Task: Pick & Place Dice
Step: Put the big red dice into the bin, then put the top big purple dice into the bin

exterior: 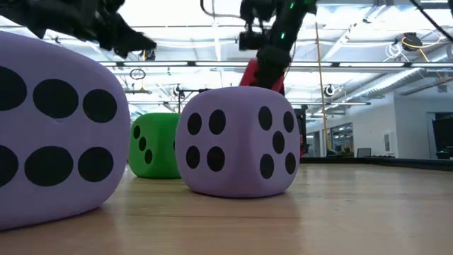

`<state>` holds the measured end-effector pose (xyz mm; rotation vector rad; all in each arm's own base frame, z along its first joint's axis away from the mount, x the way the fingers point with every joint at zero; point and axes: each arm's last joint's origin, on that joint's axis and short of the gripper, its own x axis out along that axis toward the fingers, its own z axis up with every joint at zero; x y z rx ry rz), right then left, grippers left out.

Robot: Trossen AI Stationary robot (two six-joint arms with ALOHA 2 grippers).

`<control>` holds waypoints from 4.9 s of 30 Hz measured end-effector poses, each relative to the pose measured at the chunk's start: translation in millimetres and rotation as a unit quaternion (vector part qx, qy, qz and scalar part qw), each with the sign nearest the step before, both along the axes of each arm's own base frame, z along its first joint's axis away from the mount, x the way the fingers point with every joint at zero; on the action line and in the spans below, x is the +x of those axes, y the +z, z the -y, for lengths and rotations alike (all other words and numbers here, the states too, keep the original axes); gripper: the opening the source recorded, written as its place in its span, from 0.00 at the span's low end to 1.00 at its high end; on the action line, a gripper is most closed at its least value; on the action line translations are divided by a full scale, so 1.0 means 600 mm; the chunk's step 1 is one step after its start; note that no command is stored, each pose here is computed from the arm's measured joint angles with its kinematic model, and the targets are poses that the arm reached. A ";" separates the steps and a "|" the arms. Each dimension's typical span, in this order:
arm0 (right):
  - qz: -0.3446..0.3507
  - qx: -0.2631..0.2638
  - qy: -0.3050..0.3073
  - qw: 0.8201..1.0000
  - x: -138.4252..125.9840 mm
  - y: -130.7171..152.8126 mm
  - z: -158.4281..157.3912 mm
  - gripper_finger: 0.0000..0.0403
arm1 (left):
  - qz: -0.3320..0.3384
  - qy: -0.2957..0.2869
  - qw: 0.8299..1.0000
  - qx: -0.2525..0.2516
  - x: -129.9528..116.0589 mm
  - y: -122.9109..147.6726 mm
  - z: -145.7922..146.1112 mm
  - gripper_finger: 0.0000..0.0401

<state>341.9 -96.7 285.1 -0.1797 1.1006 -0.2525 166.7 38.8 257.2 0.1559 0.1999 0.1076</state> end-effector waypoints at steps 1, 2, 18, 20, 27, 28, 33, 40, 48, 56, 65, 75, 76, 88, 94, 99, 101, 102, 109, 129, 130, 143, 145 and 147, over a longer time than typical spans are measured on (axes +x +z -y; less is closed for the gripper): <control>-0.003 -0.001 0.013 1.000 0.003 -0.007 0.015 0.89 | -0.012 0.004 1.000 -0.002 0.005 -0.006 -0.004 0.01; -0.005 -0.004 0.026 1.000 0.006 -0.015 0.030 0.89 | -0.026 0.005 1.000 -0.005 0.012 -0.014 -0.008 0.01; 0.021 -0.023 0.092 0.995 0.041 -0.095 0.139 0.90 | -0.037 0.060 0.995 -0.063 0.093 -0.082 -0.102 0.01; 0.031 -0.018 0.096 0.995 0.044 -0.095 0.139 0.93 | -0.043 0.065 0.994 -0.077 0.103 -0.084 -0.116 0.01; 0.092 -0.032 0.096 0.991 0.059 -0.080 0.139 0.98 | -0.055 0.067 0.992 -0.096 0.138 -0.082 -0.149 0.01; 0.101 -0.029 0.095 0.990 0.061 -0.079 0.140 0.98 | -0.057 0.068 0.991 -0.097 0.143 -0.080 -0.153 0.01; 0.109 -0.008 0.095 0.989 0.061 -0.084 0.142 0.99 | -0.067 0.068 0.991 -0.093 0.170 -0.062 -0.171 0.01; 0.112 -0.002 0.090 0.990 0.062 -0.086 0.144 0.99 | -0.080 0.055 0.991 -0.094 0.213 -0.029 -0.194 0.01; 0.117 0.015 0.102 0.988 0.062 -0.088 0.142 0.99 | -0.147 0.041 0.982 -0.109 0.262 -0.046 -0.227 0.00; 0.120 0.005 0.101 0.988 0.061 -0.087 0.149 0.99 | -0.178 0.064 0.972 -0.142 0.270 -0.085 -0.263 0.00; 0.154 -0.006 0.110 0.982 0.068 -0.077 0.150 0.99 | -0.188 0.088 0.965 -0.158 0.250 -0.090 -0.289 0.00; 0.147 0.028 0.094 0.984 0.058 -0.079 0.157 0.99 | -0.140 0.048 0.982 -0.120 0.238 -0.026 -0.259 0.00; 0.151 0.029 0.096 0.983 0.058 -0.079 0.158 0.99 | -0.133 0.036 0.983 -0.119 0.239 -0.020 -0.254 0.00; 0.158 0.024 0.069 0.985 0.057 -0.071 0.157 0.99 | -0.151 0.032 0.981 -0.120 0.246 -0.039 -0.255 0.00; 0.142 -0.016 0.041 0.989 0.027 -0.024 0.147 0.99 | -0.182 0.028 0.974 -0.129 0.236 -0.049 -0.257 0.00; 0.162 -0.006 0.021 0.987 -0.009 0.033 0.128 0.97 | -0.187 0.018 0.975 -0.120 0.235 -0.053 -0.254 0.00; 0.173 0.000 0.012 0.985 -0.022 0.053 0.119 0.94 | -0.189 0.018 0.974 -0.120 0.234 -0.054 -0.255 0.00; 0.176 0.006 0.006 0.984 -0.029 0.062 0.113 0.91 | -0.189 0.018 0.974 -0.120 0.234 -0.054 -0.256 0.00; 0.210 0.032 0.009 0.977 -0.068 0.108 0.042 0.57 | -0.100 -0.069 0.988 -0.094 0.179 0.000 -0.263 0.00; 0.398 0.046 0.087 0.912 -0.174 -0.022 -0.110 0.03 | 0.051 -0.001 0.998 -0.022 -0.016 -0.003 -0.116 0.00; 0.406 0.044 0.092 0.908 -0.181 -0.026 -0.113 0.02 | 0.051 0.005 0.998 -0.021 -0.020 -0.009 -0.112 0.00; 0.488 0.045 0.052 0.870 -0.232 -0.056 -0.126 0.05 | 0.067 0.025 0.997 -0.003 -0.033 -0.018 -0.104 0.00; 0.470 0.046 0.053 0.880 -0.229 -0.065 -0.132 0.06 | 0.069 0.027 0.997 -0.001 -0.033 -0.017 -0.104 0.00; 0.458 0.040 0.047 0.887 -0.223 -0.073 -0.142 0.08 | 0.068 0.027 0.997 0.000 -0.033 -0.017 -0.104 0.01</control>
